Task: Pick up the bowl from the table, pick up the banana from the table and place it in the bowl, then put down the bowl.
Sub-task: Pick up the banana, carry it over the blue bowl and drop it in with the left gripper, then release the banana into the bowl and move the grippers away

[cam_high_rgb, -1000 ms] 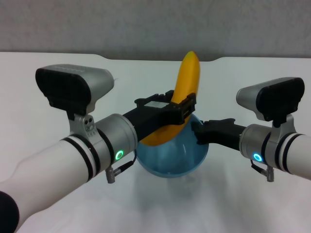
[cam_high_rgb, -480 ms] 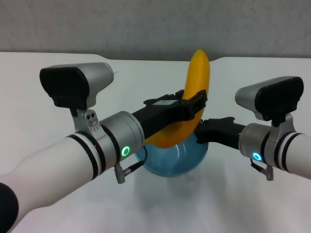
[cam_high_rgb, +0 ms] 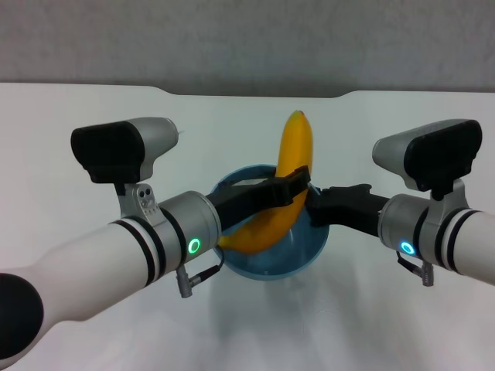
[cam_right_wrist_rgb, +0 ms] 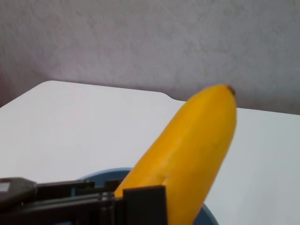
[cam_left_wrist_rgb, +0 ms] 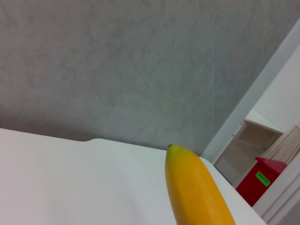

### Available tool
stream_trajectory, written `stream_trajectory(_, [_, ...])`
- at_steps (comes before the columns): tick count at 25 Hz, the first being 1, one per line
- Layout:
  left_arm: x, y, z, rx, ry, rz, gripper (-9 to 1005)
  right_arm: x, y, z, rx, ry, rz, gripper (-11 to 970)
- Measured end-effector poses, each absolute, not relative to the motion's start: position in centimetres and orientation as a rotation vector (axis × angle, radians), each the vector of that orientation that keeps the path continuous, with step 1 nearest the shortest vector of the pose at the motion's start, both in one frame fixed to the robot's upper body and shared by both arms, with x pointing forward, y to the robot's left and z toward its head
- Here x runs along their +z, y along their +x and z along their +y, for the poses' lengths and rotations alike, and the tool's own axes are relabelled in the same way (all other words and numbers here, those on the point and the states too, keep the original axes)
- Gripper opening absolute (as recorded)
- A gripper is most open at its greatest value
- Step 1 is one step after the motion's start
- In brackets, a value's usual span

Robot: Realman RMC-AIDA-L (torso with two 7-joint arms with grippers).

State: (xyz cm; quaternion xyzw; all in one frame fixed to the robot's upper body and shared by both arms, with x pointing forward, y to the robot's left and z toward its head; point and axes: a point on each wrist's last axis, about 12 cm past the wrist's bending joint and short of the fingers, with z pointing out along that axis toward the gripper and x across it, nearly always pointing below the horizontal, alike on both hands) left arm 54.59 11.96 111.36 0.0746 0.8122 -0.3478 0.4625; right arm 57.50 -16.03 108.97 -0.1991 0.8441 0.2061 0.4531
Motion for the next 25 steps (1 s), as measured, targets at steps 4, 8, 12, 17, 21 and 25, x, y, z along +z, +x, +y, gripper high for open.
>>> stream_trajectory(4, [111.3, 54.5, 12.0, -0.828, 0.217, 1.987, 495, 109.0, 57.5, -16.1, 0.509, -0.490, 2.084, 58])
stream_trajectory(8, [111.2, 54.5, 12.0, -0.823, 0.224, 1.984, 495, 109.0, 57.5, -16.1, 0.508, -0.489, 2.083, 58])
stream_trajectory(12, [111.2, 54.4, 12.3, -0.806, 0.222, 1.974, 522, 109.0, 57.5, -16.1, 0.506, -0.492, 2.082, 59])
stream_trajectory(17, [111.4, 54.2, 12.3, -0.770, 0.273, 1.948, 565, 108.9, 57.4, -16.2, 0.502, -0.495, 2.080, 60])
stream_trajectory(21, [112.0, 53.9, 12.8, -0.728, 0.312, 1.907, 624, 108.8, 57.3, -16.3, 0.499, -0.494, 2.084, 60])
stream_trajectory(25, [112.4, 53.7, 14.6, -0.622, 0.348, 1.862, 638, 108.4, 57.6, -17.2, 0.477, -0.479, 2.104, 60])
